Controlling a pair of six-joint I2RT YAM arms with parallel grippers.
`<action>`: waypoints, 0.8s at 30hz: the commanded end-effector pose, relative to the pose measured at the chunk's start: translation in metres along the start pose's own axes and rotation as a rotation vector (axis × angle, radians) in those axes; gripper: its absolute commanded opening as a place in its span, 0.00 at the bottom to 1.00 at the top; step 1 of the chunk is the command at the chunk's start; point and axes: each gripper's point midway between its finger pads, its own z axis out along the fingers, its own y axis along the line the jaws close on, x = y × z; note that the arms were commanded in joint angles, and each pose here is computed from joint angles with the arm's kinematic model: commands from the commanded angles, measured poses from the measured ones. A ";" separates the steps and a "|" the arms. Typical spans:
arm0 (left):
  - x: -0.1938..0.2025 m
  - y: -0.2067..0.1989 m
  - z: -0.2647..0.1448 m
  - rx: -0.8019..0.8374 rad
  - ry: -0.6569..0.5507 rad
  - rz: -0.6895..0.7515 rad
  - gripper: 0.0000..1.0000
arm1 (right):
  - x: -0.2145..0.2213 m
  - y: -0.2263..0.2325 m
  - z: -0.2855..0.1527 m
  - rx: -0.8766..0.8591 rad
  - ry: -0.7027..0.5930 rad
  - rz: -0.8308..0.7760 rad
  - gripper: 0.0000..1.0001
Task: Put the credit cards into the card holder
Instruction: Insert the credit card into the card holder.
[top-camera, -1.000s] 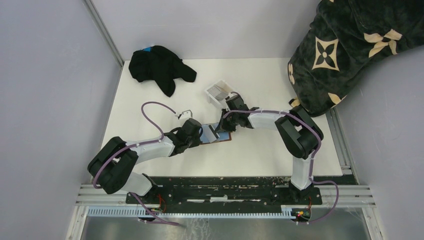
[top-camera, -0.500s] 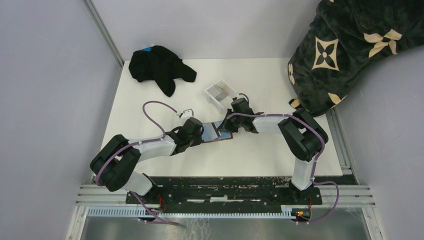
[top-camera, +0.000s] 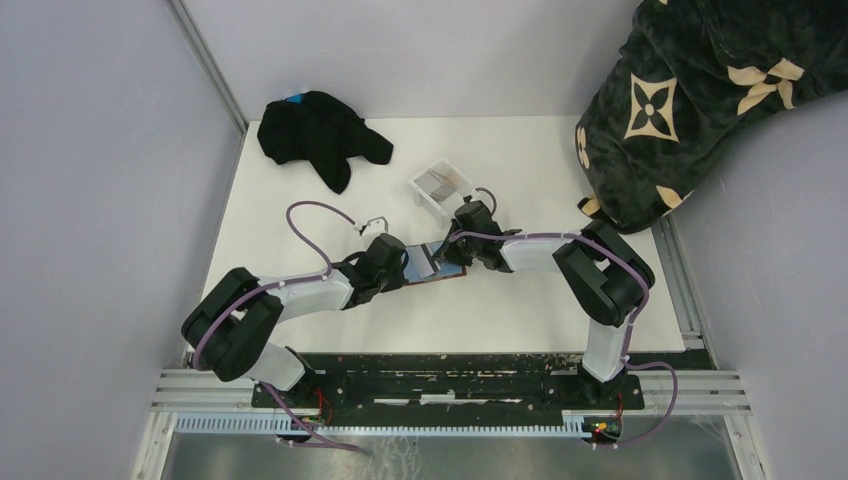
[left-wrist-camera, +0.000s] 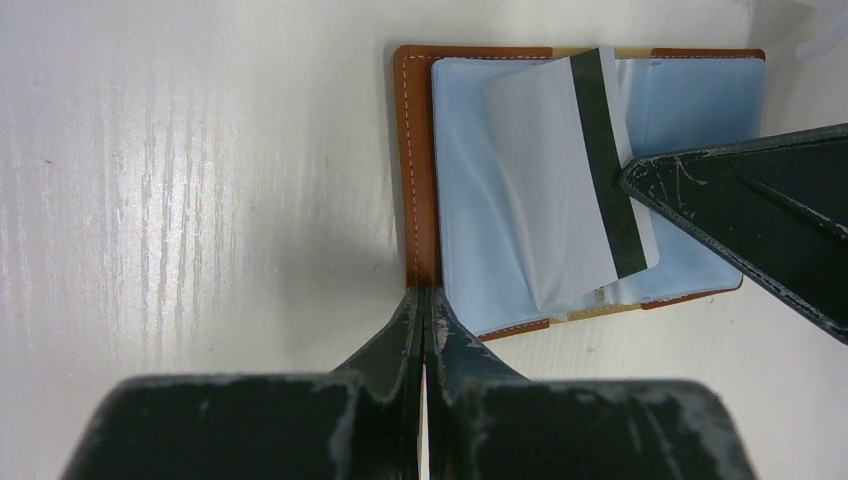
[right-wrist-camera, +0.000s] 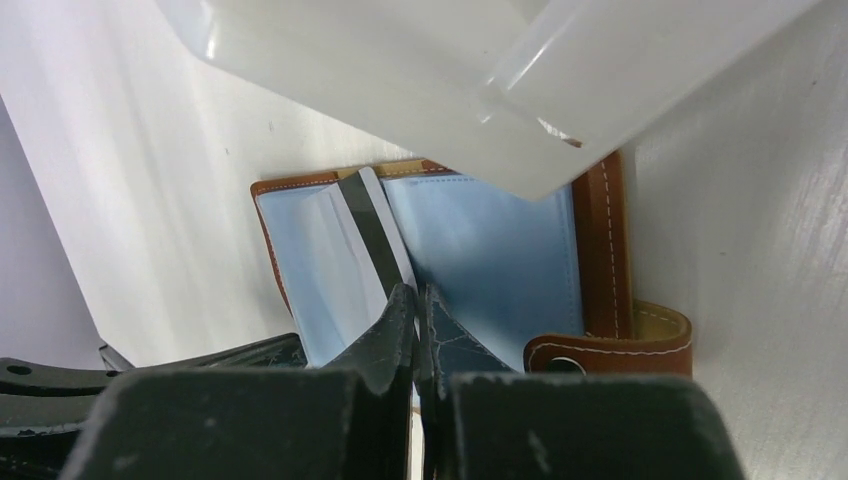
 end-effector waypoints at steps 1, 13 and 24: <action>0.062 0.040 0.000 -0.102 0.227 0.104 0.03 | 0.024 0.005 0.003 0.028 0.033 -0.034 0.01; 0.063 0.035 0.000 -0.082 0.230 0.114 0.03 | 0.028 0.005 -0.006 0.104 -0.037 -0.105 0.01; 0.065 0.037 0.000 -0.081 0.234 0.124 0.03 | 0.019 -0.005 -0.011 0.161 -0.095 -0.173 0.01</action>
